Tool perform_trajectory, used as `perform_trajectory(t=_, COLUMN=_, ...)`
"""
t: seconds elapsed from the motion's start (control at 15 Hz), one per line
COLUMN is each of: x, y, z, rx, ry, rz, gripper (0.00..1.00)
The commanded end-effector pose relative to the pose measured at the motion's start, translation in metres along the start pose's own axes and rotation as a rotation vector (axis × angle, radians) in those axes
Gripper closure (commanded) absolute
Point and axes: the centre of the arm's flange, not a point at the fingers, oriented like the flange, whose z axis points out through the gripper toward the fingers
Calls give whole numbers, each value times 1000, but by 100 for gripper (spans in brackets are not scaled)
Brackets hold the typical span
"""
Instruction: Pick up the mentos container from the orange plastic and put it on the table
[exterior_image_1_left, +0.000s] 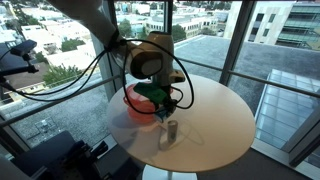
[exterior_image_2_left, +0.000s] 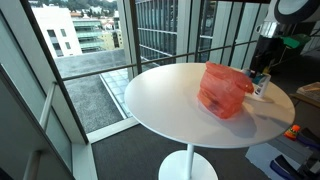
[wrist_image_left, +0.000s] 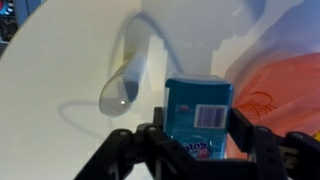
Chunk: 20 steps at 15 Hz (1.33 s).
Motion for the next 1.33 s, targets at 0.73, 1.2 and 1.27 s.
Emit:
perform_trajectory(t=0.73, x=-11, y=4, z=60, rx=19, ry=-41, rz=-111, gripper=60)
perform_trajectory(t=1.2, x=-2, y=-7, z=53, rx=21, ry=-10, rz=-172, gripper=60)
perform_trajectory(t=1.27, x=1, y=-10, z=53, rx=21, ry=-7, rz=-181, gripper=60)
